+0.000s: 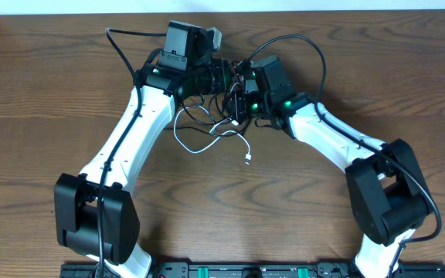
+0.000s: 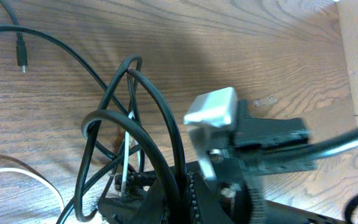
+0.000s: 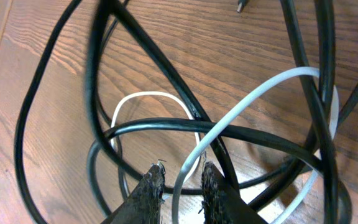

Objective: Untangle cables

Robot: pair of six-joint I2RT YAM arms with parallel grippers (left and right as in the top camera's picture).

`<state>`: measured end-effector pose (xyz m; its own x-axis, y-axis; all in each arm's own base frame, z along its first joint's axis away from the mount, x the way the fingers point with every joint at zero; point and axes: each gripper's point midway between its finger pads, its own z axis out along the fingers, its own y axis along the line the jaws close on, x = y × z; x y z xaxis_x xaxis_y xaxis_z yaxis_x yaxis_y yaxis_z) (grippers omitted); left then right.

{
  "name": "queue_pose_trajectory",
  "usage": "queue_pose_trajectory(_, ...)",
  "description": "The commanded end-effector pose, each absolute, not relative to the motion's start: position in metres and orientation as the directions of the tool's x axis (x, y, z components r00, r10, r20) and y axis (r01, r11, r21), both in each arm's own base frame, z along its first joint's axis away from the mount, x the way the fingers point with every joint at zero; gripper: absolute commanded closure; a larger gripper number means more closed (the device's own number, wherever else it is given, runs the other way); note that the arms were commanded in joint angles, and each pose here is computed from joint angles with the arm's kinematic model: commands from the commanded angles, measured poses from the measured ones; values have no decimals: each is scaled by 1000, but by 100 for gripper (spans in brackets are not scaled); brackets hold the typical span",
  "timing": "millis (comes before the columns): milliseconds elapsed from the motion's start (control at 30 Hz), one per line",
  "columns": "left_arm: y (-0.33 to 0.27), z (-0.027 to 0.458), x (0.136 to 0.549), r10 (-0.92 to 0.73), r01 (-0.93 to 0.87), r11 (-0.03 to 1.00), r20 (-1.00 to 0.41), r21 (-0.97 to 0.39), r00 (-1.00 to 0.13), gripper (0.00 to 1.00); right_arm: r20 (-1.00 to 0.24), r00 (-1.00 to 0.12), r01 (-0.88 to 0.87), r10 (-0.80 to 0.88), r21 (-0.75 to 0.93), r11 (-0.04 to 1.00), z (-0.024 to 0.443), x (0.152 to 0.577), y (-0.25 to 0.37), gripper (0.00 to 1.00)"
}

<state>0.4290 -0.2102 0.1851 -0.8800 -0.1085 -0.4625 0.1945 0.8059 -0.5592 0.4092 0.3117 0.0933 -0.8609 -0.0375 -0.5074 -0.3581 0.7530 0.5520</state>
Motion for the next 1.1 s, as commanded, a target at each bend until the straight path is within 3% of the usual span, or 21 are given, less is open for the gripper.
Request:
queue_pose_trajectory(0, -211, 188, 430, -120, 192, 793, -457, -578, -881, 93, -488, -873, -322, -17, 548, 772, 78, 414, 313, 81)
queue_pose_trajectory(167, -211, 188, 430, -120, 192, 793, -457, -578, -881, 92, -522, -853, -334, 4, 552, 764, 80, 424, 315, 87)
queue_pose_trajectory(233, -210, 188, 430, -121, 191, 793, -457, -578, -881, 93, -541, -841, -346, 11, 553, 758, 85, 429, 315, 98)
queue_pose_trajectory(400, -209, 188, 430, -123, 187, 795, -455, -577, -882, 93, -560, -828, -366, 19, 566, 738, 97, 433, 312, 99)
queue_pose_trajectory(767, -176, 182, 440, -184, 109, 821, -439, -561, -880, 93, -643, -765, -470, 17, 577, 668, 195, 418, 275, 99)
queue_pose_trajectory(867, -173, 180, 440, -173, 115, 826, -441, -552, -881, 93, -667, -743, -450, 46, 550, 703, 216, 418, 252, 99)
queue_pose_trajectory(1067, -171, 176, 435, -120, 151, 838, -448, -524, -886, 93, -714, -692, -264, 112, 393, 881, 236, 419, 190, 99)
